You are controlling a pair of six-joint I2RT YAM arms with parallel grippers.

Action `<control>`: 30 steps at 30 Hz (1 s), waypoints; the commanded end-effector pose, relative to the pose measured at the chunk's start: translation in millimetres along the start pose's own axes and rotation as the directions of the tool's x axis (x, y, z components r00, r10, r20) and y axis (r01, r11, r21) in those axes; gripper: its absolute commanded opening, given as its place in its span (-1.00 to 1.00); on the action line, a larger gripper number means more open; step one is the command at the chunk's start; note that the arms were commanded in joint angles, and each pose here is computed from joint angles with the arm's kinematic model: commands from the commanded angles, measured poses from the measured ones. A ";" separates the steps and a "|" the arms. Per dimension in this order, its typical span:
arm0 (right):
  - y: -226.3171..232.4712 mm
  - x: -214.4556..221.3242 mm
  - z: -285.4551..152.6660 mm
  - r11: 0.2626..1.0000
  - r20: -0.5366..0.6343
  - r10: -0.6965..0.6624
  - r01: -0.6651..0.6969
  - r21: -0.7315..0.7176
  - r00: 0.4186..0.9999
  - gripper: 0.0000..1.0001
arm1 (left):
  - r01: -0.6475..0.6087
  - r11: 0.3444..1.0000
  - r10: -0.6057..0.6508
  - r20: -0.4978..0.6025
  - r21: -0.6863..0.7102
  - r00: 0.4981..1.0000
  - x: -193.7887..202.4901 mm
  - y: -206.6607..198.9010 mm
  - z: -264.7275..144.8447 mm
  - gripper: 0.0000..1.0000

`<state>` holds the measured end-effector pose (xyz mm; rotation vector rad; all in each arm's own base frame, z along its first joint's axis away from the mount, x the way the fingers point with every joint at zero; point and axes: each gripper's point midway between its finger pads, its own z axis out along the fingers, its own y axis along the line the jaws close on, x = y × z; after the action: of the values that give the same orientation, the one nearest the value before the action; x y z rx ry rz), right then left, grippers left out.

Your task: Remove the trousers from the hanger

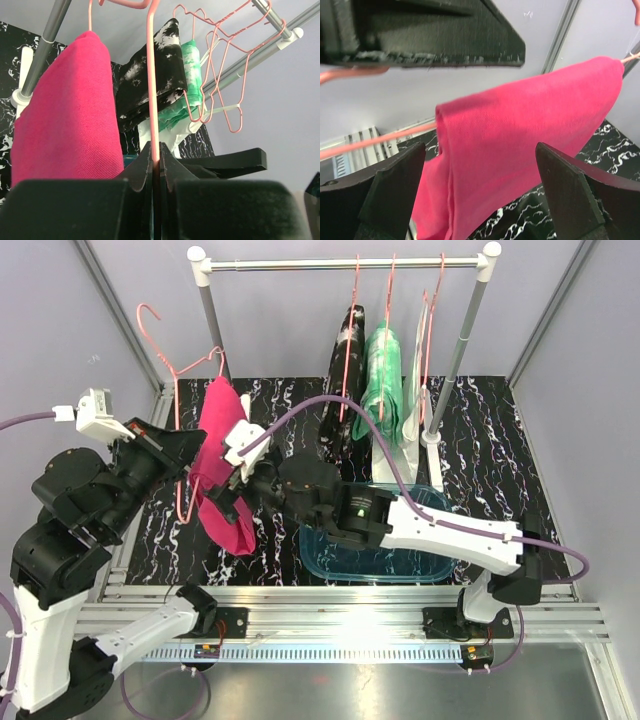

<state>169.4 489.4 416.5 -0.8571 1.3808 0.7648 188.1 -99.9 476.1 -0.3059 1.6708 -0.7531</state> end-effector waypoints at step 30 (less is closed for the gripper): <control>2.6 -18.1 6.9 0.975 0.038 -0.216 0.217 -0.038 0.976 -0.31 | -0.031 0.983 -0.008 0.211 0.180 0.978 -70.5 -48.7 -29.2 -1.00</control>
<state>173.5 512.9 407.2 -0.9913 1.2723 0.6535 182.4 -97.2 481.2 -0.2712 1.6792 -0.7363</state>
